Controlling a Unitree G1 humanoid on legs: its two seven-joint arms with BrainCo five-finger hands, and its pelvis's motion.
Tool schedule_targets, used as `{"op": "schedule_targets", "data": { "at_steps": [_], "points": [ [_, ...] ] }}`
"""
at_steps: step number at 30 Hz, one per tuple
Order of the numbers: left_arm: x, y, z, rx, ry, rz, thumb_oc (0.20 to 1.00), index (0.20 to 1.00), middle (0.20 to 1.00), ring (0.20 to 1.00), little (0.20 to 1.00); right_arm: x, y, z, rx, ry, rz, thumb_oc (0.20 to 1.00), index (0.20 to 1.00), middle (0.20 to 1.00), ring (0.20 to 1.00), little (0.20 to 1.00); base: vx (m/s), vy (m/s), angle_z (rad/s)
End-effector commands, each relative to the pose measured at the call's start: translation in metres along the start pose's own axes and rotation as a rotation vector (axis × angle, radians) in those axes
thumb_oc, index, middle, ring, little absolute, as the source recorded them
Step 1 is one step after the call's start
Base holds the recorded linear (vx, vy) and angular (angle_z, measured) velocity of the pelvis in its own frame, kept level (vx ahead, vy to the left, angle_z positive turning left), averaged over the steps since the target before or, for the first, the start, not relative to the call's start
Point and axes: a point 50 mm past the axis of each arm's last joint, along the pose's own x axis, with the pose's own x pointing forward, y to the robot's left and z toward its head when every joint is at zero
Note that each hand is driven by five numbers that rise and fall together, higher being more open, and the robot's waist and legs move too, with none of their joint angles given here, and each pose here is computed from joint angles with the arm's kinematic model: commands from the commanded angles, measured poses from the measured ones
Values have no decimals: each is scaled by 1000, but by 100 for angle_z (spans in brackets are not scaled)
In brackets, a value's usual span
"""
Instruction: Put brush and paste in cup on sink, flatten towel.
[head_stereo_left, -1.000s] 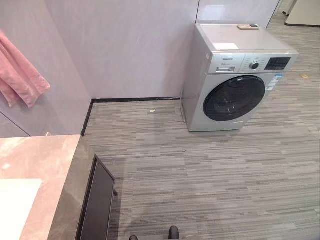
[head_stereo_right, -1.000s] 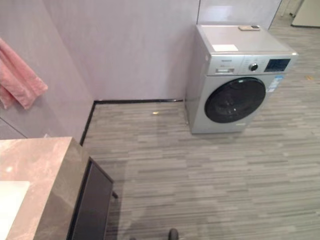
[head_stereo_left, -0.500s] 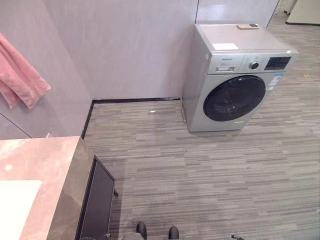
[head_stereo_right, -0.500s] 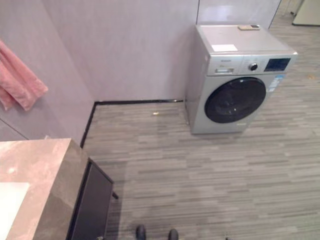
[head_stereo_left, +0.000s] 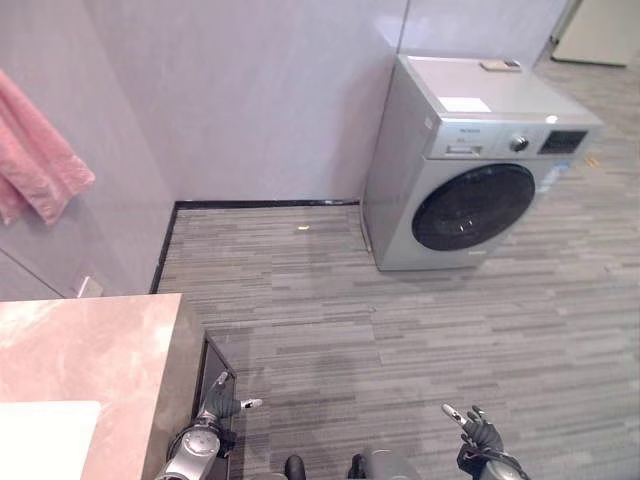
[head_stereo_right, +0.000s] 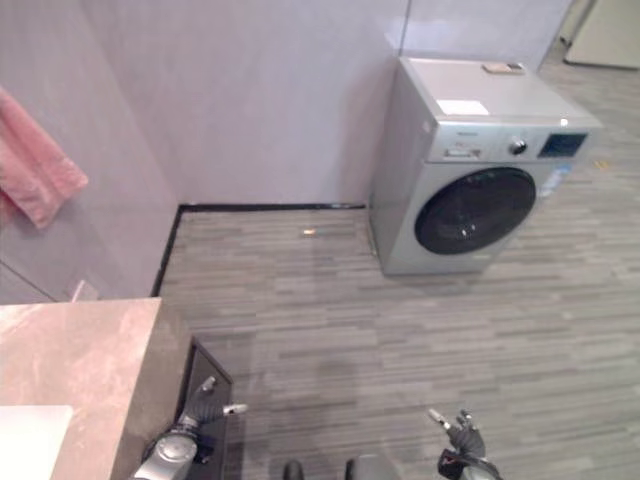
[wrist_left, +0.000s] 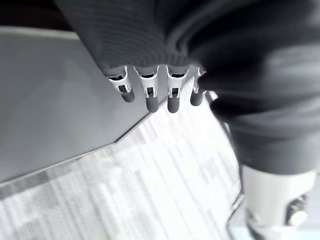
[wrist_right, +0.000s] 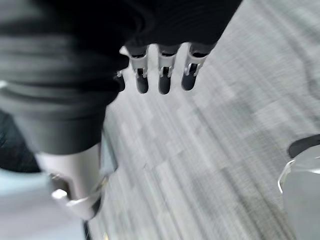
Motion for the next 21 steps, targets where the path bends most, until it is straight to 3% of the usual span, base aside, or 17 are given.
{"op": "schedule_targets", "data": {
  "at_steps": [1, 7, 10, 16, 21],
  "points": [
    [3, 17, 2, -55, -22, 76, 1000, 1000, 1000, 1000, 1000, 3, -5, 19, -67, -87, -7, 1000, 1000, 1000, 1000, 1000, 335, -66, 14],
    [6, -5, 8, -32, -23, 17, 1000, 1000, 1000, 1000, 1000, 0, -8, 9, -238, -36, -1, 1000, 1000, 1000, 1000, 1000, 398, -129, 25],
    [5, -17, 5, 109, -22, -52, 1000, 1000, 1000, 1000, 1000, -4, -22, -2, -283, 9, -22, 1000, 1000, 1000, 1000, 1000, 459, -172, 56],
    [9, -10, 19, 275, -103, -79, 1000, 1000, 1000, 1000, 1000, -11, -61, -21, -378, 157, -135, 1000, 1000, 1000, 1000, 1000, 342, -193, 18],
    [15, -6, 33, 256, -137, -42, 1000, 1000, 1000, 1000, 1000, -16, -83, -25, -383, 210, -228, 1000, 1000, 1000, 1000, 1000, 258, -144, 10]
  ]
}}
